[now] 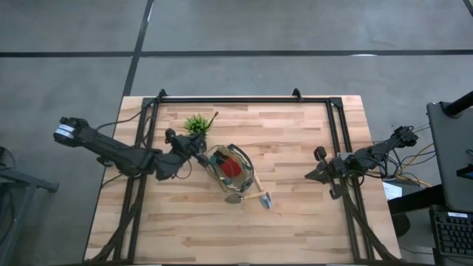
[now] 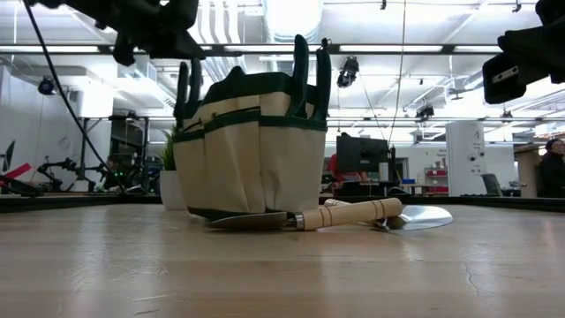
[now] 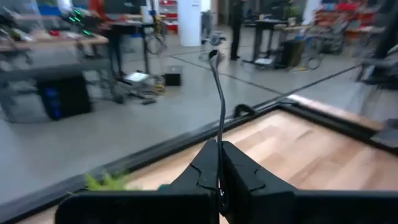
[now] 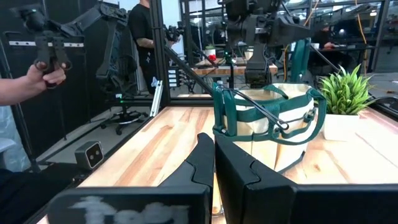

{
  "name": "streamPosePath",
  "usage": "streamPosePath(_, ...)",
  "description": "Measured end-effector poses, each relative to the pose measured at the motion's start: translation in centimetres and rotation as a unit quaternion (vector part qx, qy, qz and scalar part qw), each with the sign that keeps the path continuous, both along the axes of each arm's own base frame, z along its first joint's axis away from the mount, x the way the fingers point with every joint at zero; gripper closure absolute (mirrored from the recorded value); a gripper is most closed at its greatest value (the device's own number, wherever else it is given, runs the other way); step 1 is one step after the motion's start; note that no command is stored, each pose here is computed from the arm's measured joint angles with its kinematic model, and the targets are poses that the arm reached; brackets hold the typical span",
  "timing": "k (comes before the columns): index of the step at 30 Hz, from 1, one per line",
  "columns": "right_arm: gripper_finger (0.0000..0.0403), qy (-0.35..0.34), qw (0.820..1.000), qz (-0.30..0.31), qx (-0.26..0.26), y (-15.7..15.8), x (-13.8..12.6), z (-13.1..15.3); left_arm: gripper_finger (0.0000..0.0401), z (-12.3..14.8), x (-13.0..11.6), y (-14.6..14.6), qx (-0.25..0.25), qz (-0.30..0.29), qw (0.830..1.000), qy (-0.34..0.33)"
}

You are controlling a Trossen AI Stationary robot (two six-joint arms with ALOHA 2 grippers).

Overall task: Pick & Place Garden tools in Gardening bag
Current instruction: Put the green shear scissors into the gardening bag

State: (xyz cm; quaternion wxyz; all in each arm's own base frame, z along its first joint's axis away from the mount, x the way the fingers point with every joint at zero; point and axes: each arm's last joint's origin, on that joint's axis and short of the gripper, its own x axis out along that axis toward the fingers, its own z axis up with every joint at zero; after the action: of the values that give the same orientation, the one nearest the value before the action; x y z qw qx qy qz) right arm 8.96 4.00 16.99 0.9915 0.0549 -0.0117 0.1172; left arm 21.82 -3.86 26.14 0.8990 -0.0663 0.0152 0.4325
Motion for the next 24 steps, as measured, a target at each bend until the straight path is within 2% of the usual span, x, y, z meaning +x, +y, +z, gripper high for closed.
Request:
streamPosePath(9, 0.0394, 0.0, 1.0, 0.0, 0.0, 0.0, 0.0, 0.0, 0.0395, -0.7, 0.0, -0.6, -0.065, -0.094, 0.99, -0.086)
streamPosePath(16, 0.0394, 0.0, 1.0, 0.0, 0.0, 0.0, 0.0, 0.0, 0.0395, -0.4, 0.0, -2.1, -0.113, -0.164, 0.973, -0.116)
streamPosePath(24, 0.0394, 0.0, 1.0, 0.0, 0.0, 0.0, 0.0, 0.0, 0.0395, -0.4, -0.3, -3.4, -0.169, -0.209, 0.952, -0.144)
